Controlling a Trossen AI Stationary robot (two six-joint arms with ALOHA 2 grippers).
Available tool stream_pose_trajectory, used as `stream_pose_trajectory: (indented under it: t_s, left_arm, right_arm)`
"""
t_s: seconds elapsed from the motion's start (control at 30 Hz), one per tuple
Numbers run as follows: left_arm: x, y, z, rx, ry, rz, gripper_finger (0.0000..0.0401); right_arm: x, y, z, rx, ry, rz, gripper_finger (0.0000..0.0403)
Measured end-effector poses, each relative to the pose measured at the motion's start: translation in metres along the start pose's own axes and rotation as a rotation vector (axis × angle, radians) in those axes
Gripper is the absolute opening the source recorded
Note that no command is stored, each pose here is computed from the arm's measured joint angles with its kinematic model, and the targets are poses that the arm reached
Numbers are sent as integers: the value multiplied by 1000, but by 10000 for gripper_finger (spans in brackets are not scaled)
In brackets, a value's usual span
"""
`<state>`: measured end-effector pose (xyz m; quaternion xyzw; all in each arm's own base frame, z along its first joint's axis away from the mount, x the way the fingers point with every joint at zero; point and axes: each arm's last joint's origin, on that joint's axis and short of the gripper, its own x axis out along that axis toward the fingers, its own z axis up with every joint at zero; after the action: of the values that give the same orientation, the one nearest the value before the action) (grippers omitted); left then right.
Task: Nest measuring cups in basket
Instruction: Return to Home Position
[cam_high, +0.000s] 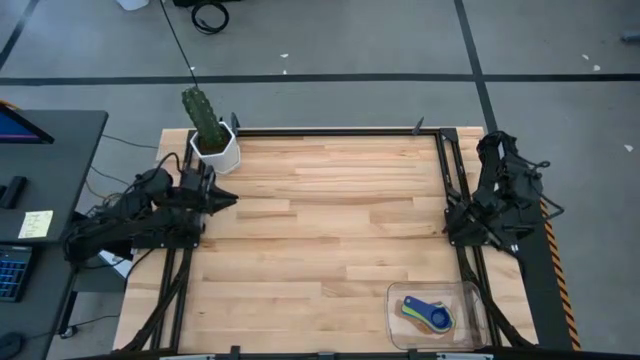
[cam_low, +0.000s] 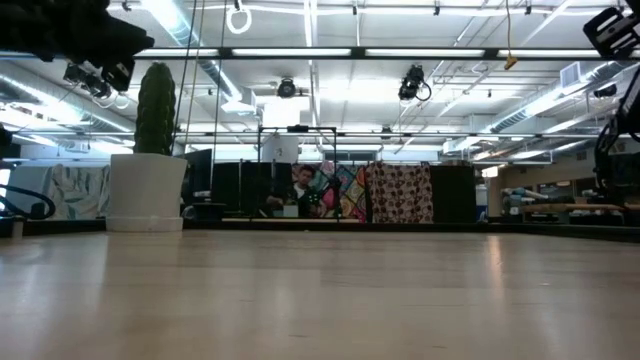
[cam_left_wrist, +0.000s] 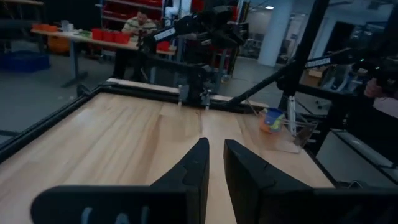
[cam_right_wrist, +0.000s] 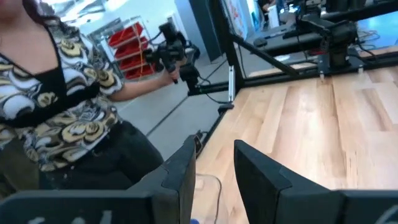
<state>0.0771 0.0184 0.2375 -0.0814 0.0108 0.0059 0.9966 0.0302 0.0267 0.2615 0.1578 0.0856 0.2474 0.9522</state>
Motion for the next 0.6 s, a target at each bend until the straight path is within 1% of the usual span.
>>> stream_pose_trajectory:
  t_s: [0.1,0.27,0.5,0.6]
  left_arm:
    - [4,2,-7,7,-14,-28,52]
    - [11,6,-22,20,-36,-69,52]
    - [18,11,-41,9,-54,-77,52]
    - [18,12,-43,12,-57,-82,52]
  right_arm:
    - [7,2,-6,6,-43,-14,114]
    - [18,4,-21,-21,-68,-15,114]
    - [27,2,-41,-20,-37,-44,114]
    - [29,1,-46,-25,-33,-70,114]
